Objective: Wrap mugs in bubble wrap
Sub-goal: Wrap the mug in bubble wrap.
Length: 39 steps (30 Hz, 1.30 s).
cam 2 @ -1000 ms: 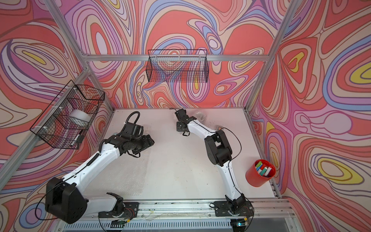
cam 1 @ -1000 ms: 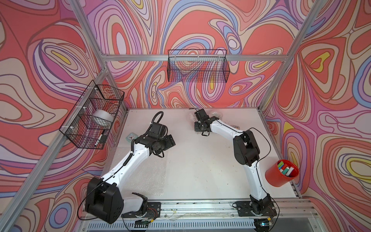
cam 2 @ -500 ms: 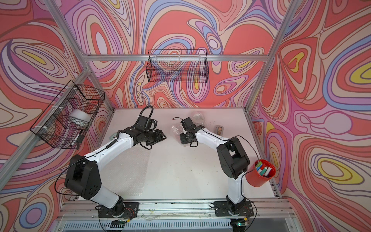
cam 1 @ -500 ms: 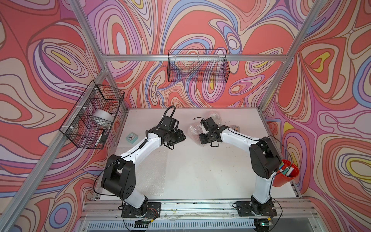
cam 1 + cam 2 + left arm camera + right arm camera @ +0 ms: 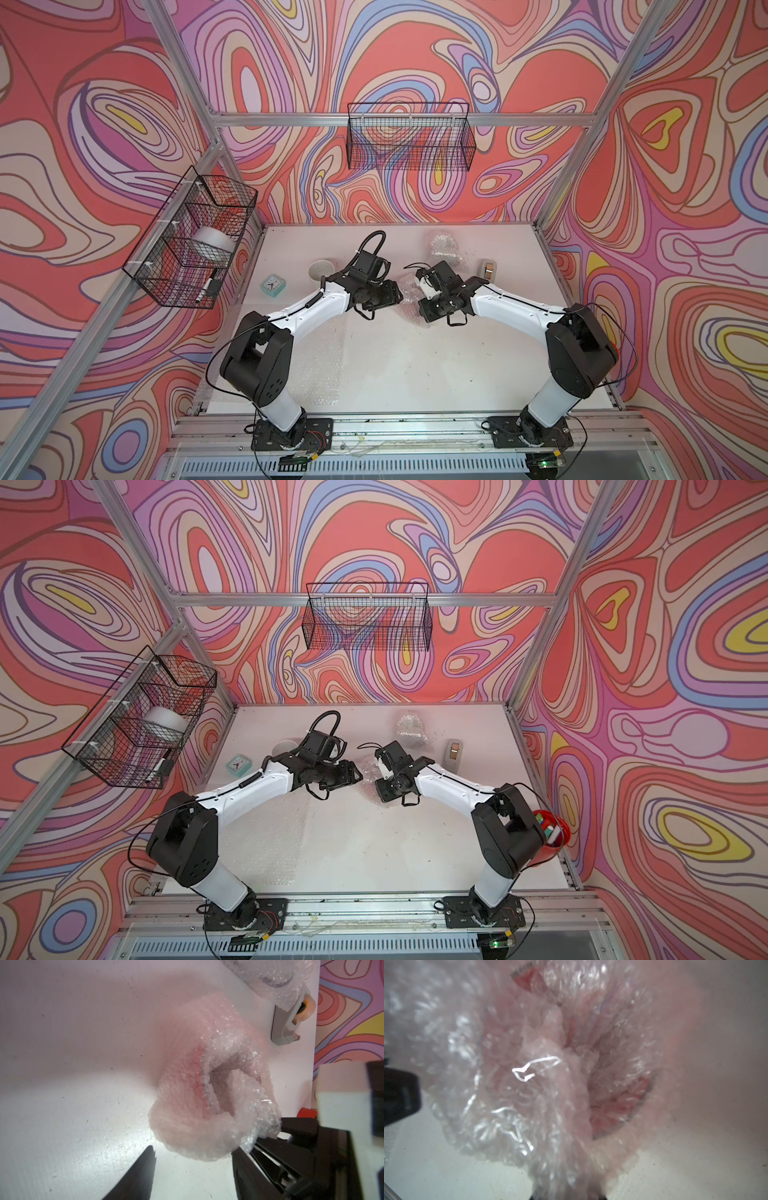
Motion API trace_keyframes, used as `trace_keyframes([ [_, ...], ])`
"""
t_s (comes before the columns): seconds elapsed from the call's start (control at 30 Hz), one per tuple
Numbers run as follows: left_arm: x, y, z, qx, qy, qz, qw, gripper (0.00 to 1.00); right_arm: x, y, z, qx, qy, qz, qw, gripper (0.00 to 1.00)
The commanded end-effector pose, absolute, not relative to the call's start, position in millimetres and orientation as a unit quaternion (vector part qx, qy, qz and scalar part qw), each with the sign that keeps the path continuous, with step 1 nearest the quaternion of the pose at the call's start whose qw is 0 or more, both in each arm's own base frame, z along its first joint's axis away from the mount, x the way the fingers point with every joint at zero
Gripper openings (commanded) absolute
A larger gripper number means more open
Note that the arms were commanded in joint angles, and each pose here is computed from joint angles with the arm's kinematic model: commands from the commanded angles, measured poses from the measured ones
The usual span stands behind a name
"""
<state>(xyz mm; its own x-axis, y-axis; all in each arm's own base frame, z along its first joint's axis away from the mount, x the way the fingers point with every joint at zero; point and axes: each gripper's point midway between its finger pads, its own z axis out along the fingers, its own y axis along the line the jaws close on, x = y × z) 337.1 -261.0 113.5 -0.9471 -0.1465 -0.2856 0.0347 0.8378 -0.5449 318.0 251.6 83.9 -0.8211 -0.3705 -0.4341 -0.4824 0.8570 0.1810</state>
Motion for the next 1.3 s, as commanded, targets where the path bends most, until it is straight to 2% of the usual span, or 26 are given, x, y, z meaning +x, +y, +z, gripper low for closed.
trace_keyframes([
  [0.0, 340.8, -255.8, 102.5, -0.026, 0.956, -0.247, 0.155, 0.63, 316.0, 255.0, 88.1, -0.238, 0.937, 0.155, 0.204, 0.12],
  [0.2, 338.5, -247.0, 80.2, -0.045, 0.967, -0.214, 0.134, 0.83, 306.8, 255.4, 79.0, -0.242, 0.938, 0.157, 0.193, 0.14],
  [0.37, 334.3, -249.6, 69.4, -0.052, 0.968, -0.217, 0.115, 0.88, 302.7, 254.2, 74.2, -0.242, 0.939, 0.157, 0.189, 0.15],
  [0.57, 330.2, -249.0, 92.4, -0.06, 0.952, -0.256, 0.154, 0.84, 305.3, 253.0, 79.7, -0.234, 0.938, 0.156, 0.202, 0.15],
  [0.8, 327.6, -234.1, 135.7, -0.056, 0.924, -0.285, 0.251, 0.81, 305.3, 253.7, 76.2, -0.231, 0.939, 0.159, 0.2, 0.15],
  [0.87, 327.6, -228.6, 136.9, -0.059, 0.925, -0.275, 0.256, 0.8, 305.1, 254.0, 74.9, -0.23, 0.939, 0.16, 0.2, 0.15],
  [0.97, 327.2, -216.5, 127.8, -0.076, 0.939, -0.234, 0.242, 0.75, 305.5, 255.0, 74.7, -0.231, 0.939, 0.161, 0.2, 0.15],
  [1.13, 329.1, -192.9, 126.7, -0.123, 0.939, -0.189, 0.261, 0.65, 306.6, 254.9, 74.4, -0.229, 0.939, 0.161, 0.201, 0.15],
  [1.27, 333.5, -194.6, 127.4, -0.126, 0.939, -0.19, 0.258, 0.63, 305.9, 256.1, 74.0, -0.231, 0.938, 0.163, 0.199, 0.15],
])
